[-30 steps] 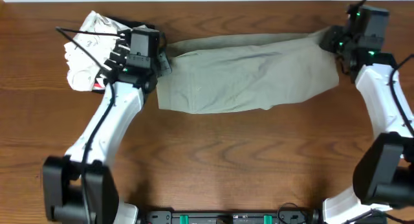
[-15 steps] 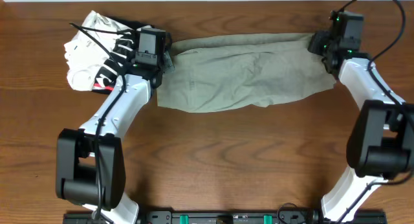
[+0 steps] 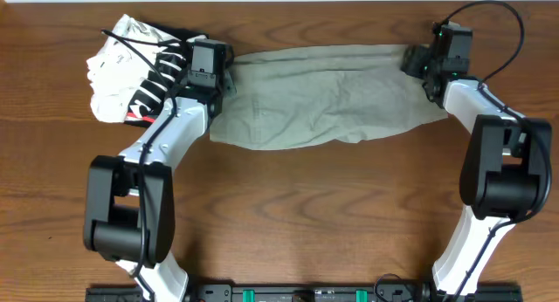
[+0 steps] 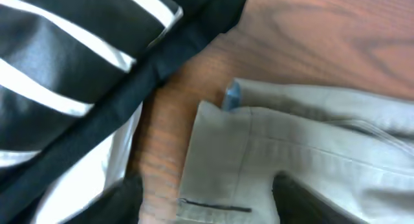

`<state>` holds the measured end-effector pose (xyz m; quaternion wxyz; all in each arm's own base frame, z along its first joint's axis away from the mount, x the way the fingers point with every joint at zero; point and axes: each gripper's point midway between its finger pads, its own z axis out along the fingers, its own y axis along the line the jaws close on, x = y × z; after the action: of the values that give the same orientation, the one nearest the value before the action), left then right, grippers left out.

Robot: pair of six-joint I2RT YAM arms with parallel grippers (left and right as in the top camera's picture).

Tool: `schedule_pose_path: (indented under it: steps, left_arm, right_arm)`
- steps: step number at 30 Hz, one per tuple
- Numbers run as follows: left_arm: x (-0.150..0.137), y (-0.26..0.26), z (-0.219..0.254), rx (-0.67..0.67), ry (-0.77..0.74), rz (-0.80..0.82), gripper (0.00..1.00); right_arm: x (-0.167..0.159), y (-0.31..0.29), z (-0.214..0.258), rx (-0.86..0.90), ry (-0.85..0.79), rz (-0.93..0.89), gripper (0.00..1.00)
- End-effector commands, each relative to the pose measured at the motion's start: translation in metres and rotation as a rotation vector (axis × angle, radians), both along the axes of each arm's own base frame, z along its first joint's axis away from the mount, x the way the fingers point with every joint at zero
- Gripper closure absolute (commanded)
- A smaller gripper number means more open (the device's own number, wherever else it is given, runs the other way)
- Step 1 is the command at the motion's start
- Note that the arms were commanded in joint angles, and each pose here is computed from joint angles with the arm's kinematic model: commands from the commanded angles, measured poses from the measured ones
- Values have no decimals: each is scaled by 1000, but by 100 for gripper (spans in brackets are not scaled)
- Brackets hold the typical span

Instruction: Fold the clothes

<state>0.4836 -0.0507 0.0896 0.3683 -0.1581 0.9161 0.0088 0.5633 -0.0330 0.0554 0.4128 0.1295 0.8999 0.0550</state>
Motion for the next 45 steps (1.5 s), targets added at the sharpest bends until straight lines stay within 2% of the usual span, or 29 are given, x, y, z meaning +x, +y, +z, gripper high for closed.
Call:
schedule_pose_path:
  steps: [1, 5, 9, 11, 14, 16, 18, 24, 28, 35, 39, 45]
  left_arm:
    - [12, 4, 23, 30, -55, -10, 24]
    - [9, -1, 57, 18, -93, -28, 18]
    - [-10, -11, 73, -17, -66, -74, 18]
    - [-19, -17, 67, -44, -21, -96, 18]
    - [-37, -29, 48, -99, 87, -150, 18]
    - [-46, -33, 33, -121, 154, -171, 19]
    - [-54, -37, 17, -140, 208, -186, 19]
    - [-66, -62, -16, -225, 316, -317, 18]
    - [-66, -64, -29, -219, 342, -329, 18]
    - [-69, -66, -33, -218, 357, -334, 18]
    - [-72, -76, -32, -213, 359, -358, 18]
    - [-76, -101, -15, -199, 319, -419, 18]
  right_arm:
    - [9, 6, 32, -56, -68, 66, 1]
    - [1, 18, 70, -45, -101, 136, 1]
    - [-26, 31, 90, -13, -42, 203, 1]
    - [-42, 34, 90, -3, 16, 222, 7]
    - [-60, 47, 82, 57, 88, 275, 48]
    - [-69, 55, 71, 89, 137, 312, 82]
    - [-76, 57, 56, 106, 189, 315, 99]
    - [-92, 48, -5, 86, 366, 295, 99]
    - [-106, 32, -51, 33, 497, 236, 99]
    - [-157, -6, -119, -34, 784, 69, 99]
    - [-188, -32, -133, -46, 914, -48, 99]
    - [-221, -63, -130, -53, 1031, -129, 99]
